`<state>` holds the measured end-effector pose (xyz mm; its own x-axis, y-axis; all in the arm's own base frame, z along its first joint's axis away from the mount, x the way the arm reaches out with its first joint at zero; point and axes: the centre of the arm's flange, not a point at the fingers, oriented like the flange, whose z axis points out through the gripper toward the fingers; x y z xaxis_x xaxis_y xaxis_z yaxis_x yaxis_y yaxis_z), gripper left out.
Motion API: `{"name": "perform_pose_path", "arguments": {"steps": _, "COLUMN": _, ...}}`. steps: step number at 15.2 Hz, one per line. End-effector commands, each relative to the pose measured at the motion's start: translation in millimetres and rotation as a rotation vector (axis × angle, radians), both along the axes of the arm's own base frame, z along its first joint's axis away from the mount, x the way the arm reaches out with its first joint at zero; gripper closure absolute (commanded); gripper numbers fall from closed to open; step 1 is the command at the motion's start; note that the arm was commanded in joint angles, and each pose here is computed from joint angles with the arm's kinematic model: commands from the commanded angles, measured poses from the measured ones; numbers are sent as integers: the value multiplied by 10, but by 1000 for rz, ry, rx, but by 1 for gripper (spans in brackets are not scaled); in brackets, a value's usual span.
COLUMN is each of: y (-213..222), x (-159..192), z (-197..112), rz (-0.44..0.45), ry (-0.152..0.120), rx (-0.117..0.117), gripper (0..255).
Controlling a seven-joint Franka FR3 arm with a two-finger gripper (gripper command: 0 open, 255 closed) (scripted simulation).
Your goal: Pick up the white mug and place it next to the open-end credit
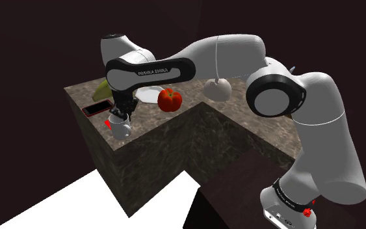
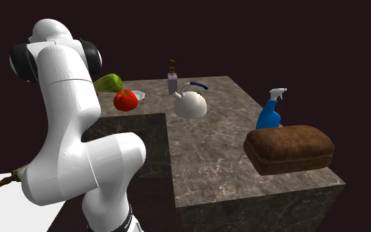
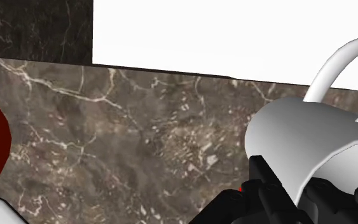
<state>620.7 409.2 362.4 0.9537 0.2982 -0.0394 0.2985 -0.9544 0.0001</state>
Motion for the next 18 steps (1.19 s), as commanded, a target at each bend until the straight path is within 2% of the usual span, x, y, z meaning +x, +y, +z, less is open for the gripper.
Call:
{"name": "perform_pose_path", "arguments": {"steps": 1, "y": 0, "x": 0, "z": 1, "rz": 0, "ry": 0, "rx": 0, "gripper": 255}}
{"name": "perform_pose_path", "arguments": {"steps": 2, "y": 0, "x": 0, "z": 1, "rz": 0, "ry": 0, "rx": 0, "gripper": 0}}
{"name": "perform_pose_path", "arguments": {"steps": 7, "y": 0, "x": 0, "z": 1, "rz": 0, "ry": 0, "rx": 0, "gripper": 0}}
{"name": "perform_pose_path", "arguments": {"steps": 11, "y": 6, "x": 19, "z": 500, "rz": 0, "ry": 0, "rx": 0, "gripper": 0}}
{"name": "perform_pose_path", "arguments": {"steps": 18, "y": 6, "x": 19, "z": 500, "rz": 0, "ry": 0, "rx": 0, "gripper": 0}}
